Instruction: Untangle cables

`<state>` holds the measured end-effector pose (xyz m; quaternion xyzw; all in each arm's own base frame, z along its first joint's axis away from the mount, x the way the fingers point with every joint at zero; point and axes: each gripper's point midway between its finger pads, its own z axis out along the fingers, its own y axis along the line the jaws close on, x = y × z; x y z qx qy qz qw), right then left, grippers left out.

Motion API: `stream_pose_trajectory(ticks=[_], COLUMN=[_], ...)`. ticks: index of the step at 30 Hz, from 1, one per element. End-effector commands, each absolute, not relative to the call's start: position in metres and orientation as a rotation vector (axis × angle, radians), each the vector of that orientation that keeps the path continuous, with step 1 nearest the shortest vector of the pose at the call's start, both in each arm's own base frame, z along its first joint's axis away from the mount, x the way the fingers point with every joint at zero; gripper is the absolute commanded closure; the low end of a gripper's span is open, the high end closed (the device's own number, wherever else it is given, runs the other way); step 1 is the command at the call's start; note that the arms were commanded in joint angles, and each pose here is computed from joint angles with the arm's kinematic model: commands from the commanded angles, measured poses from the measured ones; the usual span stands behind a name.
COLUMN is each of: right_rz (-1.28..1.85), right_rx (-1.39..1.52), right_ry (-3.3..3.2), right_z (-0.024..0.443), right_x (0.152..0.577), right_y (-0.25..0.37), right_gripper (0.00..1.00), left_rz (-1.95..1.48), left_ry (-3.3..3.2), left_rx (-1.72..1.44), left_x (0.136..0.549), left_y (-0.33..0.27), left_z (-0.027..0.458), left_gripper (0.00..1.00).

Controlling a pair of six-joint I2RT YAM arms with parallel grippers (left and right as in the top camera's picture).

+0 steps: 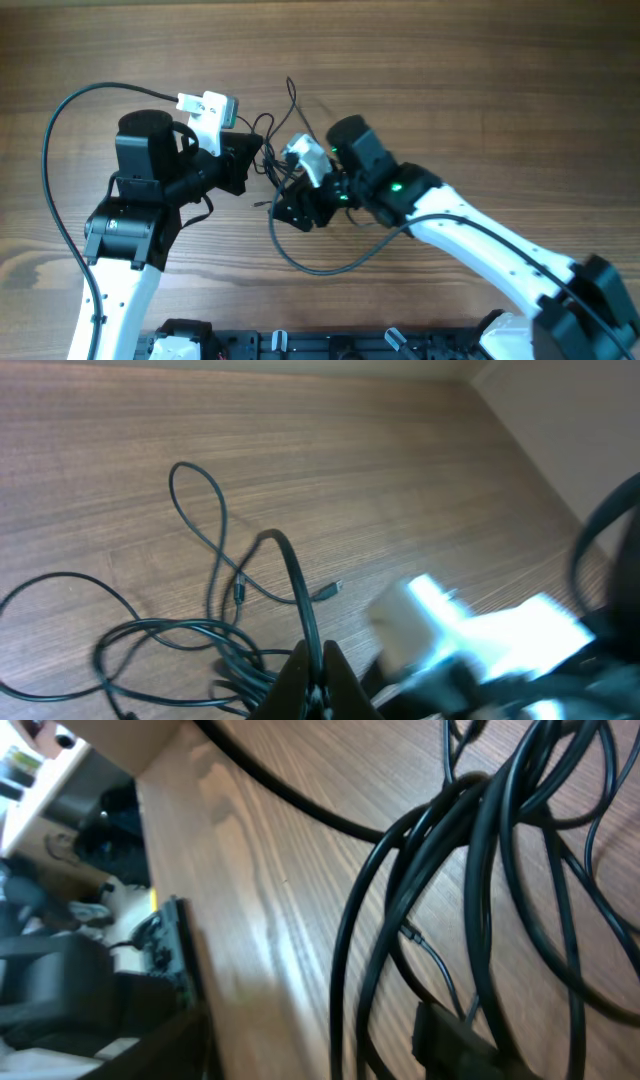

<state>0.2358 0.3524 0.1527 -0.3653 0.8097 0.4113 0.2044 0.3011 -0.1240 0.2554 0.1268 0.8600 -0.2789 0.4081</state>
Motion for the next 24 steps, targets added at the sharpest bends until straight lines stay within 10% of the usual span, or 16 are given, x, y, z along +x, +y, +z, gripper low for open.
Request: stream_pose_trajectory(ticks=[1, 2, 15, 24], right_rz=[1.066, 1.072, 1.011, 0.5], right_rx=[-0.903, -0.858, -0.337, 0.475], right_ry=[2.315, 2.329, 1.91, 2.06], right_z=[0.131, 0.132, 0.329, 0.292], right_x=[0.254, 0.258, 0.32, 0.317], right_y=[0.361, 0.36, 0.183, 0.034], right_gripper=[0.8, 0.96, 0.96, 0.96], left_rz=[-0.77, -0.769, -0.153, 0.012], left_ry=[2.166, 2.169, 2.396, 2.24], left_rx=[0.25, 0.249, -0.244, -0.727], left_x=[0.299, 0.298, 0.295, 0.295], left_y=[-0.126, -0.126, -0.029, 0.019], left_z=[0.262, 0.261, 0.206, 0.212], left_gripper=[0.96, 0.96, 0.96, 0.96])
